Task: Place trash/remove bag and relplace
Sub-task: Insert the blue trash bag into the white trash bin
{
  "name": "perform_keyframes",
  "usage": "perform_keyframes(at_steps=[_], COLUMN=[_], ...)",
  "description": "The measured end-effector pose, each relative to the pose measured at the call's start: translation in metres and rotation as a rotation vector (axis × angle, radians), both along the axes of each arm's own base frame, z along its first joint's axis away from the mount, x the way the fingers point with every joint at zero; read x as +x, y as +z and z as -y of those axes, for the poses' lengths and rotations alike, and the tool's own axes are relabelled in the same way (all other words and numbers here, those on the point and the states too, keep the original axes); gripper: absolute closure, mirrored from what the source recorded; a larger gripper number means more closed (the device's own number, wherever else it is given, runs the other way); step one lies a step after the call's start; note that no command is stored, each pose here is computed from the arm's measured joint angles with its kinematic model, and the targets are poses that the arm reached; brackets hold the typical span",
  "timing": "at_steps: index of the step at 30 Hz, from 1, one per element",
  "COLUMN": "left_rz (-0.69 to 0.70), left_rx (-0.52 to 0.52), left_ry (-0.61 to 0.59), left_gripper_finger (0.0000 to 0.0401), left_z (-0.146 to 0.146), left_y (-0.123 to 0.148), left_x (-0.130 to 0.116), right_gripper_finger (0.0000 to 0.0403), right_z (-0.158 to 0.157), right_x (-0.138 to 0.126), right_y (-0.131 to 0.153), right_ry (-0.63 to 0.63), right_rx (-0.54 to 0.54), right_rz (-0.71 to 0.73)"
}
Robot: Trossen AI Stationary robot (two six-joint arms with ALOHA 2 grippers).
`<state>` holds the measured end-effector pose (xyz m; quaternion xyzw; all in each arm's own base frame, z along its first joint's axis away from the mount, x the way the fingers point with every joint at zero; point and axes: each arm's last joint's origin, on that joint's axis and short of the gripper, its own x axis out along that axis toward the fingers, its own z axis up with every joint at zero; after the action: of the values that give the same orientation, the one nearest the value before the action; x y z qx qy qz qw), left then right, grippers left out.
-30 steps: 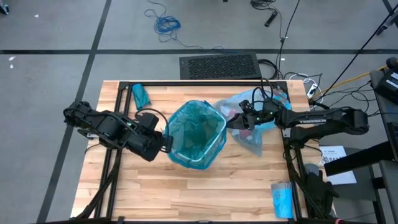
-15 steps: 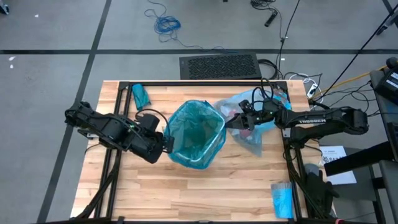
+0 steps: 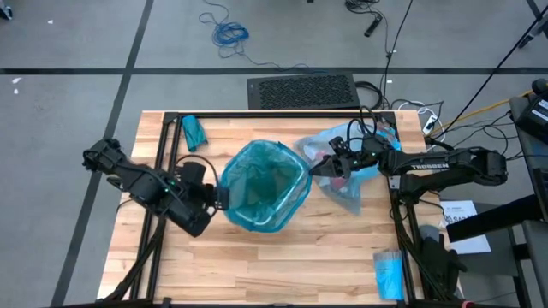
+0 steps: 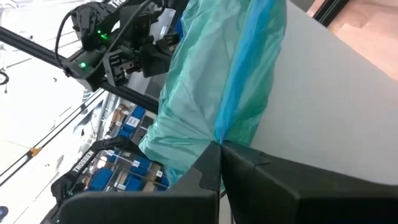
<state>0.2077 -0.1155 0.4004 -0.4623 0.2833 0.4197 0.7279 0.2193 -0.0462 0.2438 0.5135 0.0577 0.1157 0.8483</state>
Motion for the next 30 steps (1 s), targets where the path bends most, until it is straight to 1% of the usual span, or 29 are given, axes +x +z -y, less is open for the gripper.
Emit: perform_keyframes(at_steps=[6,8,14,19,25,30], left_rz=[0.125,0.132,0.134,0.154,0.154,0.197], left_rx=[0.064,0.062,0.080,0.134,0.134,0.176], left_ry=[0.065,0.070,0.126,0.117,0.104,0.114], left_gripper_finger=[0.0401,0.0401,0.0401,0.0401,0.0401,0.0401], left_z=[0.011,0.013,0.013,0.013,0.015,0.015], left_y=[0.000,-0.001,-0.014,-0.014,-0.014,-0.013], left_x=[-0.006,-0.007,-0.005,-0.005,-0.006,-0.007], right_gripper_finger=[0.0403,0.0403,0.0403,0.0403,0.0403,0.0403], right_z=[0.000,0.000,-0.002,-0.002,-0.002,-0.002], right_x=[0.000,0.000,0.004,0.005,0.005,0.005], right_y=[0.001,0.004,0.018,0.017,0.016,0.017], right_ry=[0.009,0.021,0.034,0.036,0.032,0.031], right_rx=[0.005,0.012,-0.009,-0.007,0.001,0.005], right_rz=[0.008,0.030,0.062,0.038,0.032,0.034])
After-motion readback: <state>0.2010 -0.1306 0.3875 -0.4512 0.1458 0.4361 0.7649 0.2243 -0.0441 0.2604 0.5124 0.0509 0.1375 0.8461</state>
